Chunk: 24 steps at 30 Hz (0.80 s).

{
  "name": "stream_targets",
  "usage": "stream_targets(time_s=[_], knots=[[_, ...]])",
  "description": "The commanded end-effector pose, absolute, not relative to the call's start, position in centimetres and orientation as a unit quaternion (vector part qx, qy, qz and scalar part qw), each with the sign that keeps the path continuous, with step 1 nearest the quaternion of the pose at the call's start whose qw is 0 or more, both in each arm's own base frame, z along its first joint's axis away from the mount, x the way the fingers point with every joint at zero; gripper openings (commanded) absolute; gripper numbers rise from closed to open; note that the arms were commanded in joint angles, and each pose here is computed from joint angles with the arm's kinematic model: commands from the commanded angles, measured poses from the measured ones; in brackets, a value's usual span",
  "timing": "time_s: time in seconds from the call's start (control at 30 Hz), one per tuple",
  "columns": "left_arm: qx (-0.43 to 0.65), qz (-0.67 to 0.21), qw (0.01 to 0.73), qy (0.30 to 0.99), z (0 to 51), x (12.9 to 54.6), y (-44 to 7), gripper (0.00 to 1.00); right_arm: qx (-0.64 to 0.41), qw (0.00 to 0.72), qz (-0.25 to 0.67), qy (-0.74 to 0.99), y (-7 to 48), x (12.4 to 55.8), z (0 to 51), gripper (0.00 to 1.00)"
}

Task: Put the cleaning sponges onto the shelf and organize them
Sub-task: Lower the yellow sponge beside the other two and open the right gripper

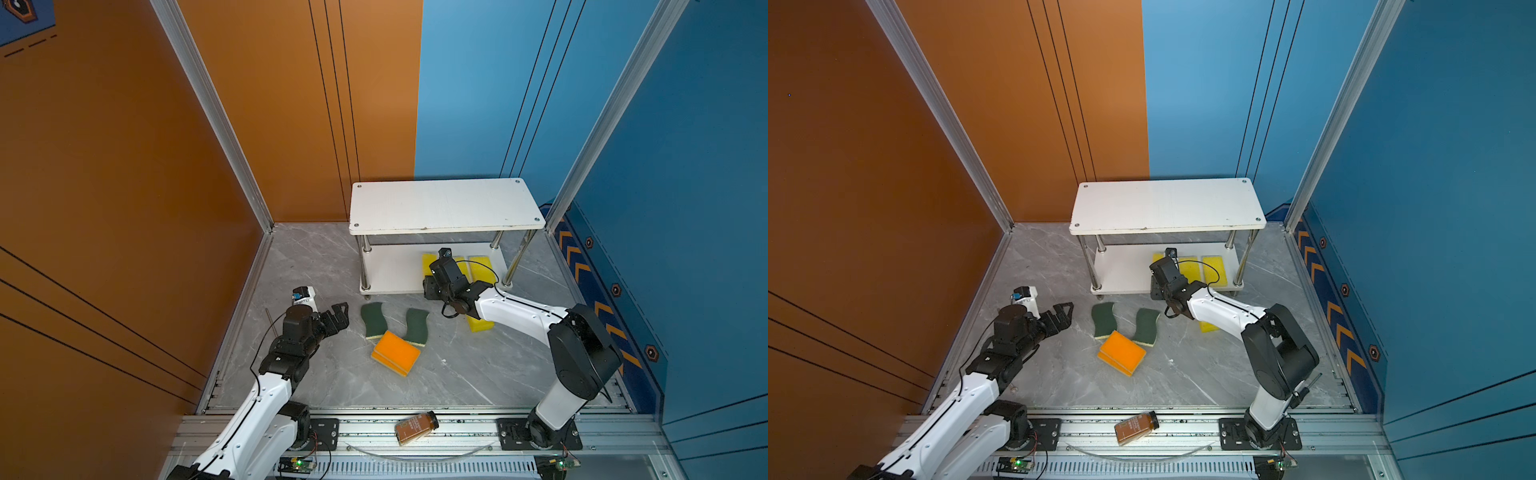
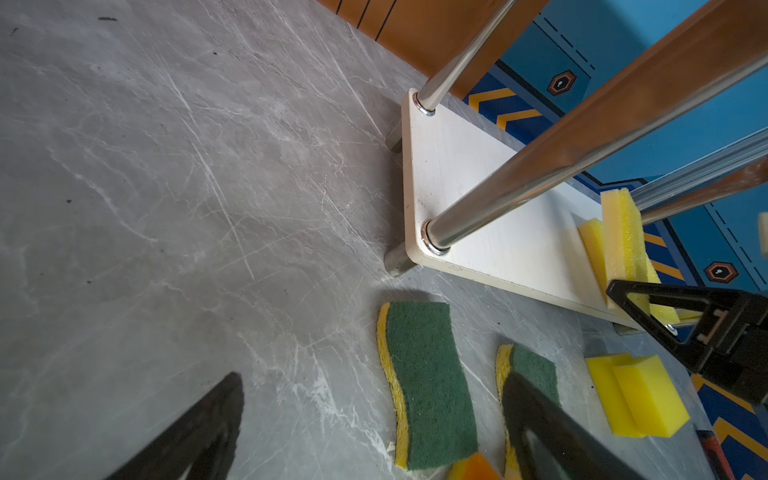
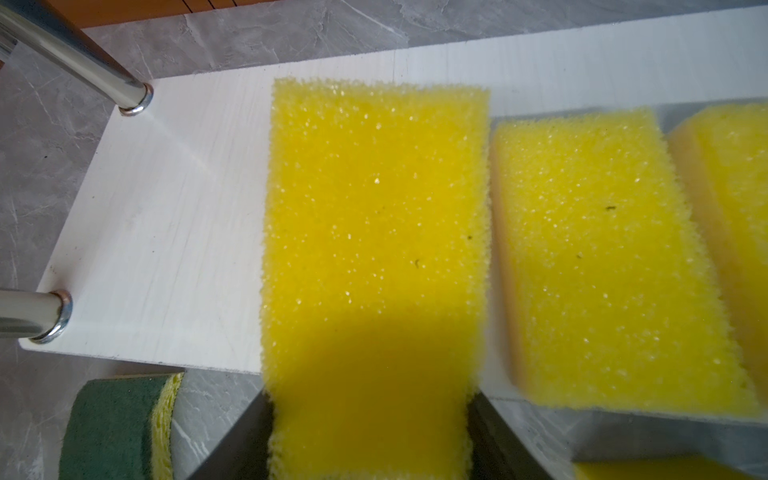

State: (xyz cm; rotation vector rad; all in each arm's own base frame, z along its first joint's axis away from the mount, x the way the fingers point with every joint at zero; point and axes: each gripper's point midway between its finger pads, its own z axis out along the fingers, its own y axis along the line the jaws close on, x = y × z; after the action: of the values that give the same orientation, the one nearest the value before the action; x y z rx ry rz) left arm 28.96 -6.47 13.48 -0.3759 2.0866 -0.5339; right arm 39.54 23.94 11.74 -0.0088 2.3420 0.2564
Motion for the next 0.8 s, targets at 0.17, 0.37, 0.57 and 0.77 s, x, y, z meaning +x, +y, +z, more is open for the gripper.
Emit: stream_targets(time_s=[0.17, 0.37, 0.57, 0.77], knots=[[-0.156, -0.209, 0.464, 0.847, 13.8, 29.6, -6.0, 0.98, 0.02, 0.389, 0.089, 0.917, 23.0, 41.1, 11.7, 0.59], [-0.155, -0.207, 0.462, 0.848, 13.8, 29.9, -6.1, 0.98, 0.021, 0.388, 0.081, 0.918, 22.6, 41.5, 11.4, 0.59], [-0.153, -0.204, 0.461, 0.85, 13.8, 30.3, -6.1, 0.98, 0.024, 0.384, 0.077, 0.92, 22.1, 41.9, 10.9, 0.6], [-0.153, -0.206, 0.458, 0.851, 13.7, 30.6, -6.2, 0.98, 0.025, 0.384, 0.072, 0.92, 21.7, 42.2, 10.8, 0.6]])
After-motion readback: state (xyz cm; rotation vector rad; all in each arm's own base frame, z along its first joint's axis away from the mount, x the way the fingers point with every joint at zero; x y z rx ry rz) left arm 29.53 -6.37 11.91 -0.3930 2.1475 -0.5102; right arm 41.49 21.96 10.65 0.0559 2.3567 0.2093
